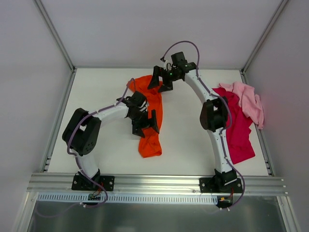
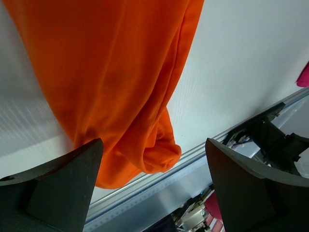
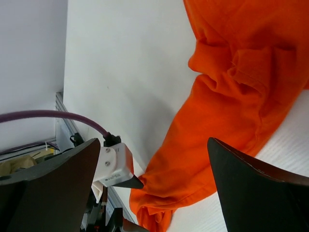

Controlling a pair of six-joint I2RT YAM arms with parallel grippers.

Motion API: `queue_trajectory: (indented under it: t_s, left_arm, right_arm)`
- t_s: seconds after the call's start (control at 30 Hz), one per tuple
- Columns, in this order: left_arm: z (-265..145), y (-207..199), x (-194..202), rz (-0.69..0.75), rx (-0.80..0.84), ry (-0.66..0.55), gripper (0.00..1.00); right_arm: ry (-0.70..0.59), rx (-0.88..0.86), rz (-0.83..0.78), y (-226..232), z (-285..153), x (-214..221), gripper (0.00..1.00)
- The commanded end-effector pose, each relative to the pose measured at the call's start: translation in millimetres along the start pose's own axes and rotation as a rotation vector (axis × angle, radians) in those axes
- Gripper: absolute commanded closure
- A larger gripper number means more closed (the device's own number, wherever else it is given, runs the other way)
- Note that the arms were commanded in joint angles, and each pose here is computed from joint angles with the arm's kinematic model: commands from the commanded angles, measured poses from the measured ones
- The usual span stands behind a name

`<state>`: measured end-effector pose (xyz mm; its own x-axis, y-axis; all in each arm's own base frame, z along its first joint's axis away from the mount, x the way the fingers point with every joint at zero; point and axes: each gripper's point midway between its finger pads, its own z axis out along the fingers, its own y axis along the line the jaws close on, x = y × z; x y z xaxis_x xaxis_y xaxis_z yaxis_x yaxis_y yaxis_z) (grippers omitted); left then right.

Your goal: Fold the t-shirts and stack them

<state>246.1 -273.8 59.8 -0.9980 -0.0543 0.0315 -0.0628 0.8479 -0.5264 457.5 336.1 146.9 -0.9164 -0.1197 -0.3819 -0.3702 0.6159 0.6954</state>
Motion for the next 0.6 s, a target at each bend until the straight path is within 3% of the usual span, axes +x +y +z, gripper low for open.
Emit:
queue_trajectory:
  t_s: [0.0, 0.43, 0.57]
  left_arm:
    - [-15, -13, 6, 0.007, 0.046, -0.058, 0.11]
    - [-23, 20, 33, -0.017, -0.03, -0.073, 0.1]
    - [-10, 30, 38, -0.035, -0.036, -0.047, 0.11]
  right_arm:
    - [0.006, -0.116, 0.018, 14, 5, -2, 0.0]
    - [0.043, 0.023, 0.012, -11, -18, 19, 0.0]
    - [0.003, 0.061, -0.031, 5, -42, 29, 0.0]
